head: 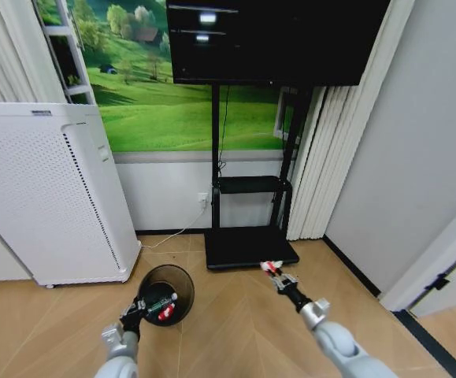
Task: Pick up the trash bin and place the garbage on the floor into it.
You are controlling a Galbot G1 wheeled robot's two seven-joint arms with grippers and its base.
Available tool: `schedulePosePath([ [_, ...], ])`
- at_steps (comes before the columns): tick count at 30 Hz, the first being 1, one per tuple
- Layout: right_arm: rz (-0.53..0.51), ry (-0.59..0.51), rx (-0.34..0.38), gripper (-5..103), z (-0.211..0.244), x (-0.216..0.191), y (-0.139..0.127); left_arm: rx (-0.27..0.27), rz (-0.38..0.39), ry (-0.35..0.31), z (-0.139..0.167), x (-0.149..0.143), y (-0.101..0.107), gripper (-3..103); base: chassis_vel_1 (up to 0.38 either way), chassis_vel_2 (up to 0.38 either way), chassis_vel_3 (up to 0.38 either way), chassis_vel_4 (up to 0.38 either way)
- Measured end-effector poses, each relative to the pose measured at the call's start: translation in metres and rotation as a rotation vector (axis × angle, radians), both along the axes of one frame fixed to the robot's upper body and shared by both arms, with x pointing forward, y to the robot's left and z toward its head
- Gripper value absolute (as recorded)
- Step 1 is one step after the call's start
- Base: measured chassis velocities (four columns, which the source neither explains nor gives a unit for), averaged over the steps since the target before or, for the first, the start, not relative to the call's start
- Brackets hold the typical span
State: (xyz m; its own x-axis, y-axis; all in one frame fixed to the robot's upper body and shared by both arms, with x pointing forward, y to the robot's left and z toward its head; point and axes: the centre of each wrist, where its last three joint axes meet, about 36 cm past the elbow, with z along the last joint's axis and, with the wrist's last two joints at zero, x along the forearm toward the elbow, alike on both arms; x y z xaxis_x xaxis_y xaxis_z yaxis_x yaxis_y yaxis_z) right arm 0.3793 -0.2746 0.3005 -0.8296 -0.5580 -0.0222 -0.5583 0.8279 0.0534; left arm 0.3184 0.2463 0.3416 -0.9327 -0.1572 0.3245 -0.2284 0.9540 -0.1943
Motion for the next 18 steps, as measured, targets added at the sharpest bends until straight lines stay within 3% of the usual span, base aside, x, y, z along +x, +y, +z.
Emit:
schedulePosePath([
  [2,0.074,0.019,0.012,24,-0.003,-0.014,0.037,-0.006,-0.012,-0.005,0.001,0.002,-0.007,7,0.000,0.000,0.000,0.000],
  [5,0.110,0.033,0.031,24,-0.003,-0.021,0.060,-0.006,-0.017,-0.009,0.003,-0.001,-0.011,7,0.000,0.000,0.000,0.000],
  [10,0.158,0.044,0.054,24,-0.002,-0.028,0.081,-0.014,-0.032,0.004,-0.001,-0.005,-0.016,7,0.000,0.000,0.000,0.000],
  [18,0.223,0.040,0.089,24,0.003,-0.031,0.097,-0.032,-0.071,0.035,-0.027,0.016,-0.033,7,0.000,0.000,0.000,0.000],
])
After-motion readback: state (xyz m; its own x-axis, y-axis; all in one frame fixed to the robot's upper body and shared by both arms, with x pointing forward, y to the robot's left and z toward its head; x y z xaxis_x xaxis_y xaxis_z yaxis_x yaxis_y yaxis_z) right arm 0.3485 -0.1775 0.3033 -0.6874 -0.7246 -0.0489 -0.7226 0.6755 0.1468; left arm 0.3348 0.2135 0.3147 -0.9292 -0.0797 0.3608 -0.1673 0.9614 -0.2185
